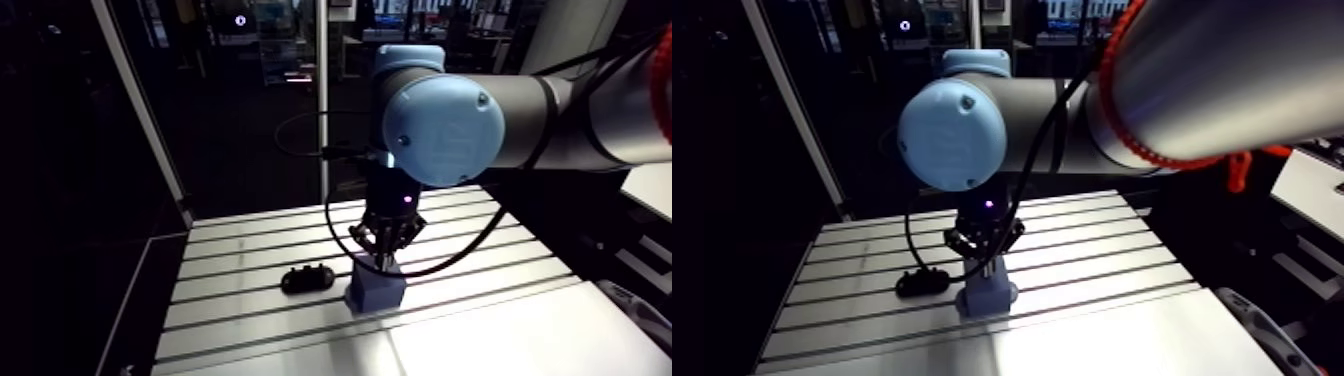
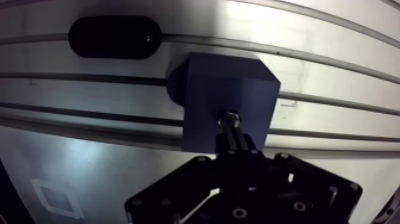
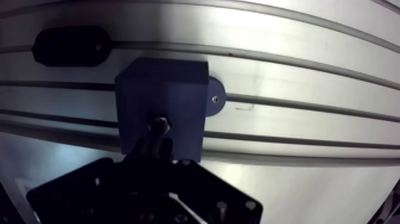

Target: Pick up the M10 bolt and insert it into the hex recess until seated.

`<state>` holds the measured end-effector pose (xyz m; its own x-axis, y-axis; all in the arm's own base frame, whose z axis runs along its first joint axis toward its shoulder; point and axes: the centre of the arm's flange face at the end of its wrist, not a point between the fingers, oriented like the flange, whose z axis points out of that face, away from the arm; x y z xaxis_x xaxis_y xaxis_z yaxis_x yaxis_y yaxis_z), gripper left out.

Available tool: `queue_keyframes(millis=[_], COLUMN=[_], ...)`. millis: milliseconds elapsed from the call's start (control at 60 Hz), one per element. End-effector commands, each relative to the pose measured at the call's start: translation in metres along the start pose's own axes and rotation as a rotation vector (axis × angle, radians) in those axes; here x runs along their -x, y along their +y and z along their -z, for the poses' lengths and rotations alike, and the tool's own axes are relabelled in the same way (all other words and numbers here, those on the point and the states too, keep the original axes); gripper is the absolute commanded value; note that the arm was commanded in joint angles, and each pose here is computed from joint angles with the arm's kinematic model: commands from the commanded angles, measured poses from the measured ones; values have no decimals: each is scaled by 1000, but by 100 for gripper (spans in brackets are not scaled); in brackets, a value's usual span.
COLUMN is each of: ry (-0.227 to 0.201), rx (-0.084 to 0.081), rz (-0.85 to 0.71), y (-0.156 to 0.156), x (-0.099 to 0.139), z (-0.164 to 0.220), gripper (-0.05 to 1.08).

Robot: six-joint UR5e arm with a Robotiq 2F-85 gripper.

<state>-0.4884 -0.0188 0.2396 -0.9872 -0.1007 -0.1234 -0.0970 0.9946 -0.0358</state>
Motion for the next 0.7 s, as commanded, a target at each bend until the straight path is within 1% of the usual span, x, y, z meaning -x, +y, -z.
queue_keyframes(millis=[17, 167, 350, 500, 517, 583, 700], ry=[-4, -2, -12, -7, -3, 3, -3], rx=[-1, -2, -6, -4, -1, 1, 0], rz=[0, 0, 0, 5, 6, 7, 8], y=[0, 0, 1, 2, 2, 2, 3], x=[0, 0, -1, -3, -4, -5, -5], z=[-2, -2, -6, -9, -9, -8, -10], gripper=[106, 106, 106, 106, 106, 106, 106])
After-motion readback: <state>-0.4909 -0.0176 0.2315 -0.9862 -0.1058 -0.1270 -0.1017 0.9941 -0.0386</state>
